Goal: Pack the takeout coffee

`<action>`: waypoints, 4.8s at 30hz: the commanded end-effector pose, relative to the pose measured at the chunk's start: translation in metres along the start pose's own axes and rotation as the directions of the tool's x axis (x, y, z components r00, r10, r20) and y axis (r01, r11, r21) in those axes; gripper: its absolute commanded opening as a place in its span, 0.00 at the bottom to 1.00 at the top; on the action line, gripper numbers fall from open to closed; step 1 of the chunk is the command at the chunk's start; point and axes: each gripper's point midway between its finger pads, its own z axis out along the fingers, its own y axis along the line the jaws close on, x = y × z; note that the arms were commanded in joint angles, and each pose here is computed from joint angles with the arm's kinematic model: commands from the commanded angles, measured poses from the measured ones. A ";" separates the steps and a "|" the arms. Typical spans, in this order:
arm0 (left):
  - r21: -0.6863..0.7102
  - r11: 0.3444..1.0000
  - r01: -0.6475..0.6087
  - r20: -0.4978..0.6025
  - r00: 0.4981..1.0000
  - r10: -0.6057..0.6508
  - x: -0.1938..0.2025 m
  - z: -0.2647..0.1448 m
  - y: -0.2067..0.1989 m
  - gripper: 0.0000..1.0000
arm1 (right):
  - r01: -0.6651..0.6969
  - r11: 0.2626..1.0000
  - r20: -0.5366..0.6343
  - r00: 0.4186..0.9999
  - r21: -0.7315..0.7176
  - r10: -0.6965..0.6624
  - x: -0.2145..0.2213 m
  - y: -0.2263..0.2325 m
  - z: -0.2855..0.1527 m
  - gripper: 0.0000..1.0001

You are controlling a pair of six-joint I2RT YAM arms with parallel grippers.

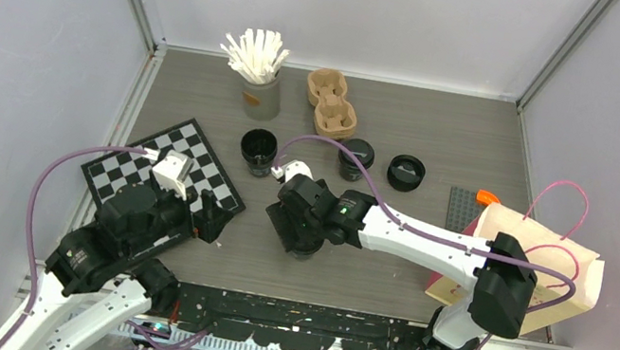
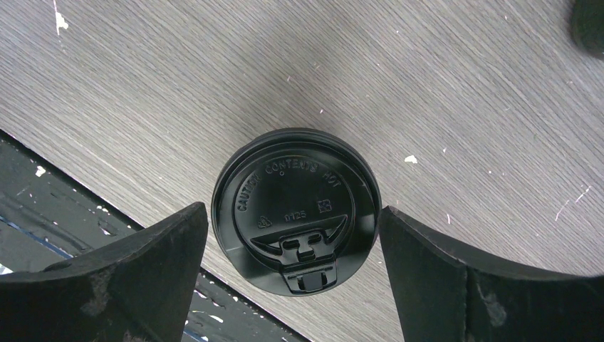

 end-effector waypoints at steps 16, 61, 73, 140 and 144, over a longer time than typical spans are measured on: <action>-0.021 1.000 -0.010 0.011 1.000 0.010 -0.003 0.002 0.004 1.00 | 0.006 1.000 0.016 1.000 0.004 -0.006 0.000 -0.002 -0.004 0.88; -0.015 1.000 -0.007 0.027 1.000 0.008 -0.004 -0.002 0.003 1.00 | -0.412 0.879 0.059 0.910 0.239 0.410 -0.005 -0.223 -0.010 0.80; -0.017 1.000 -0.008 0.019 1.000 0.008 -0.004 0.000 0.003 1.00 | -0.428 0.867 0.100 0.903 0.254 0.417 -0.017 -0.232 -0.022 0.95; -0.194 0.909 0.369 -0.163 0.902 -0.401 -0.016 0.002 -0.016 0.92 | -0.737 0.311 0.427 0.624 0.599 0.655 0.098 -0.244 -0.286 0.63; -0.188 0.918 0.350 -0.204 0.900 -0.385 -0.011 0.005 -0.019 0.92 | -0.697 0.336 0.409 0.670 0.633 0.620 0.097 -0.251 -0.276 0.60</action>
